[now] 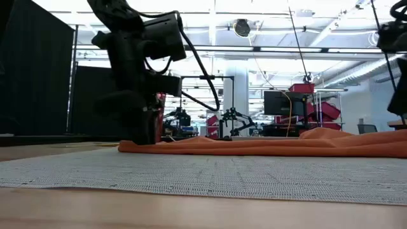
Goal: Set table place
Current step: Fold the orange table napkin
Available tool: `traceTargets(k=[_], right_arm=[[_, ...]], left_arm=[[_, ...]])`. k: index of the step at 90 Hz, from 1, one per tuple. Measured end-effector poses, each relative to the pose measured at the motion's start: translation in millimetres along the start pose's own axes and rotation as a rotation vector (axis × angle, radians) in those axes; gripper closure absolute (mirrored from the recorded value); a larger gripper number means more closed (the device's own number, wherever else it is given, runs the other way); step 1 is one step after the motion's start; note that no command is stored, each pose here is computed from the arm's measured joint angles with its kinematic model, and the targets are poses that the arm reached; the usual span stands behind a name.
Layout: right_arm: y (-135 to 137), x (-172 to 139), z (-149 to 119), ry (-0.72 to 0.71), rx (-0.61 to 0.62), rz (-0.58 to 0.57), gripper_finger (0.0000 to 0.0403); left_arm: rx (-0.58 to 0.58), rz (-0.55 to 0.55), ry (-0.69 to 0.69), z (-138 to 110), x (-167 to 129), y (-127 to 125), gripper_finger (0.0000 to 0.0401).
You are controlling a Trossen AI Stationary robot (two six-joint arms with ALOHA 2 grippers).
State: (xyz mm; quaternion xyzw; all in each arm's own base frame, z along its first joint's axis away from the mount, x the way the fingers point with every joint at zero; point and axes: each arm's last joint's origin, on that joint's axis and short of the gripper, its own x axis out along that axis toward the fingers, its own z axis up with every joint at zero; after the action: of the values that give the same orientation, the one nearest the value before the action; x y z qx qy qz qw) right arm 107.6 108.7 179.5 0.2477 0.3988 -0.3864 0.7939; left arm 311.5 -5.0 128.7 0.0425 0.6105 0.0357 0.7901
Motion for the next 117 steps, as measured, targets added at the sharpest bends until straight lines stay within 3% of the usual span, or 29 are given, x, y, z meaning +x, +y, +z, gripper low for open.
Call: traceTargets(k=[13, 36, 51, 76, 101, 117], right_arm=[[6.7, 3.3, -10.7, -0.002, 0.014, 0.013, 0.0271], [36.4, 3.4, -20.3, -0.117, 0.0, 0.27, 0.0271], [46.0, 0.3, -20.9, -0.154, -0.023, 0.354, 0.0271], [47.9, -0.4, -20.7, -0.178, -0.06, 0.367, 0.0271], [48.3, -0.8, -19.6, -0.222, -0.077, 0.37, 0.0271], [48.5, -0.9, -19.4, -0.229, -0.079, 0.372, 0.0271]], left_arm=[[0.005, 0.028, -0.015, -0.4, -3.8, 1.1, 0.0256], [-0.03, 0.064, -0.046, 2.5, -2.7, 11.9, 0.0256], [-0.037, 0.057, -0.043, 2.1, -2.8, 13.9, 0.0256], [-0.021, -0.081, 0.033, -4.9, -4.9, 8.2, 0.0256], [-0.007, -0.128, 0.077, -9.2, -5.1, 6.8, 0.0257], [0.008, -0.139, 0.113, -10.1, 6.5, 4.9, 0.0306]])
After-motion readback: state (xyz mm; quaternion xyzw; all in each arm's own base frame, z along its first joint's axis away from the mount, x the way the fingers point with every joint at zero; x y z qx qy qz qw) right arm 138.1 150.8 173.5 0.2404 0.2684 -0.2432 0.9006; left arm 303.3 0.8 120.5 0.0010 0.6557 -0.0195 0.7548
